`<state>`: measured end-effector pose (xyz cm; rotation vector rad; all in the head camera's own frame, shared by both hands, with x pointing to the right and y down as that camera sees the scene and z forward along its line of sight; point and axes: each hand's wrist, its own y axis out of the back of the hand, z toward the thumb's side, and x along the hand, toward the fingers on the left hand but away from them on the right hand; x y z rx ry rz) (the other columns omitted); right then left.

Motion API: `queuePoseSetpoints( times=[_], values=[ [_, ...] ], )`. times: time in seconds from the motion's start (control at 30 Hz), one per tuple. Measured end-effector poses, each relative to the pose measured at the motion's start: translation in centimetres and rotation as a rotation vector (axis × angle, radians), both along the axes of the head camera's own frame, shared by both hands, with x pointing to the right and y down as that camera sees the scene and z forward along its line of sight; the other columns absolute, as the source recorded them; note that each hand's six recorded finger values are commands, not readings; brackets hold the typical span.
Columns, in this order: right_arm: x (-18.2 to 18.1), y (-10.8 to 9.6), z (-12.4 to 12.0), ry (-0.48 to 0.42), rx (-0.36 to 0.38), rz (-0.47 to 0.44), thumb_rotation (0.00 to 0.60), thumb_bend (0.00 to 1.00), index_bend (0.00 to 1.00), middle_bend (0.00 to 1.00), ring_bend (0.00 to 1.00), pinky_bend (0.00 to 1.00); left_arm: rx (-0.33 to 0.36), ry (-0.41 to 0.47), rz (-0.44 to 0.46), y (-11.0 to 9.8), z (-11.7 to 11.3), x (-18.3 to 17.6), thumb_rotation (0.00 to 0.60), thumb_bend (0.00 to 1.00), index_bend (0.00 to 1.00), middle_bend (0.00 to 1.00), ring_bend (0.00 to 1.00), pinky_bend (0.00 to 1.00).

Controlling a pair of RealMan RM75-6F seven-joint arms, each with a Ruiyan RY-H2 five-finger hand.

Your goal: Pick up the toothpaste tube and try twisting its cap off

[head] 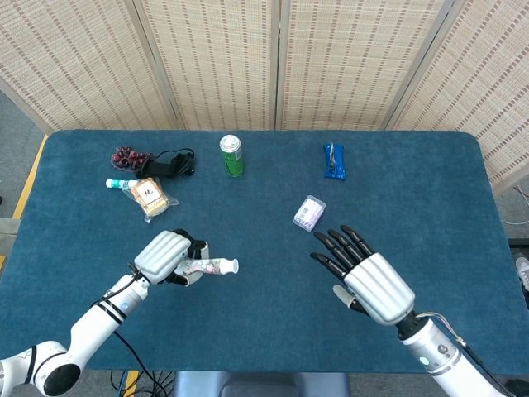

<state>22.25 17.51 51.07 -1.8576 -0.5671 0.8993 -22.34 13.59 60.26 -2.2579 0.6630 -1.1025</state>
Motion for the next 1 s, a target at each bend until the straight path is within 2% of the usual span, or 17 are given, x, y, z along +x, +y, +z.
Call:
queuePoseSetpoints(
  times=[0.5, 1.0],
  values=[
    [-6.9, 0.2, 2.8, -0.039, -0.019, -0.125, 0.600, 0.31, 0.23, 0.02, 0.00, 0.00, -0.037, 0.035, 0.015, -0.9, -0.8, 3.0, 0.600, 0.38, 0.55, 0.64, 0.49, 0.30],
    [-10.3, 0.6, 4.9, -0.057, -0.042, -0.169, 0.600, 0.30, 0.23, 0.02, 0.00, 0.00, -0.046, 0.046, 0.019, -1.1, -1.2, 4.2, 0.600, 0.38, 0.55, 0.65, 0.49, 0.30]
  ],
)
